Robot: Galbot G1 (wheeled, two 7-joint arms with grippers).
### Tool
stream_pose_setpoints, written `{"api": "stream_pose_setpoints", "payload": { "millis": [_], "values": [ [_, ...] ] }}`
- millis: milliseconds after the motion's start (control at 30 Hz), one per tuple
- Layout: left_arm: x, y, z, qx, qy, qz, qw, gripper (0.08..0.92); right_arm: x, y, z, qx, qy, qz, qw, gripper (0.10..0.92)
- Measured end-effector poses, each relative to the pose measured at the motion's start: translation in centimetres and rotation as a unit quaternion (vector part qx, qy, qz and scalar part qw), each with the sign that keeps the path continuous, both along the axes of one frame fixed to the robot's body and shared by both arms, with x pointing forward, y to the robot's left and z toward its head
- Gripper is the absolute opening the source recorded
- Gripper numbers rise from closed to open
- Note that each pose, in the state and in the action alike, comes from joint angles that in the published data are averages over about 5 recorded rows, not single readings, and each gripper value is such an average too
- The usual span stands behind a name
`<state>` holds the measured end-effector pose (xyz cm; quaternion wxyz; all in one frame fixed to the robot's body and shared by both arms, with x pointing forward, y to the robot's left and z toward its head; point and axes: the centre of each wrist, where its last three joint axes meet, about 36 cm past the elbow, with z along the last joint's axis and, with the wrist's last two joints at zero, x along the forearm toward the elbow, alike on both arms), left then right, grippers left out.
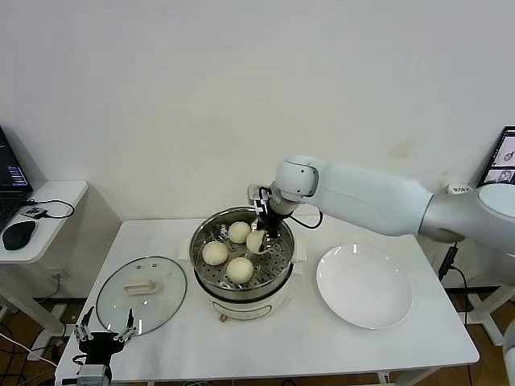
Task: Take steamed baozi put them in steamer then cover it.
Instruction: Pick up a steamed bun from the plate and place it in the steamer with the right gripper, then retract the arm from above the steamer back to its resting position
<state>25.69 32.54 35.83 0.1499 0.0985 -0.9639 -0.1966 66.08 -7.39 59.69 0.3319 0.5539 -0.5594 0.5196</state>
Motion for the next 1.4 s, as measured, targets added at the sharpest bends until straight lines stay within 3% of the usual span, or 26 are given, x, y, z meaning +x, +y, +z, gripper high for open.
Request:
{"api": "stream_pose_setpoints", "payload": {
  "millis": [233,533,733,900,1133,1400],
  "values": [
    [0.0,0.0,-0.1,-0.001,0.0,0.001,1.0,0.823,0.0,0.0,-0.7,-0.012,-0.003,0.004,1.0,0.607],
    [0.0,0.2,0.0,0.001,-0.001,0.003,1.0,0.823,-0.2,-1.1,1.0,-0.002,-0.022,0.007,1.0,0.812],
    [0.1,0.3,0.2,0.002,-0.003,0.001,1.0,0.823,-1.4,-3.3,1.9,0.039,-0.048,-0.013,0.998,0.822],
    [0.1,0.3,0.0,0.003,-0.004,-0.001,1.0,0.823,-3.5,-5.9,1.0,0.114,-0.099,-0.036,0.988,0.823],
    [0.0,0.3,-0.5,0.007,-0.011,-0.007,1.0,0.823,-7.3,-9.9,-3.2,0.261,-0.175,-0.085,0.946,0.823],
    [-0.1,0.2,-1.2,0.009,-0.02,-0.017,1.0,0.823,-11.8,-13.9,-7.9,0.424,-0.25,-0.163,0.855,0.823]
  ]
}}
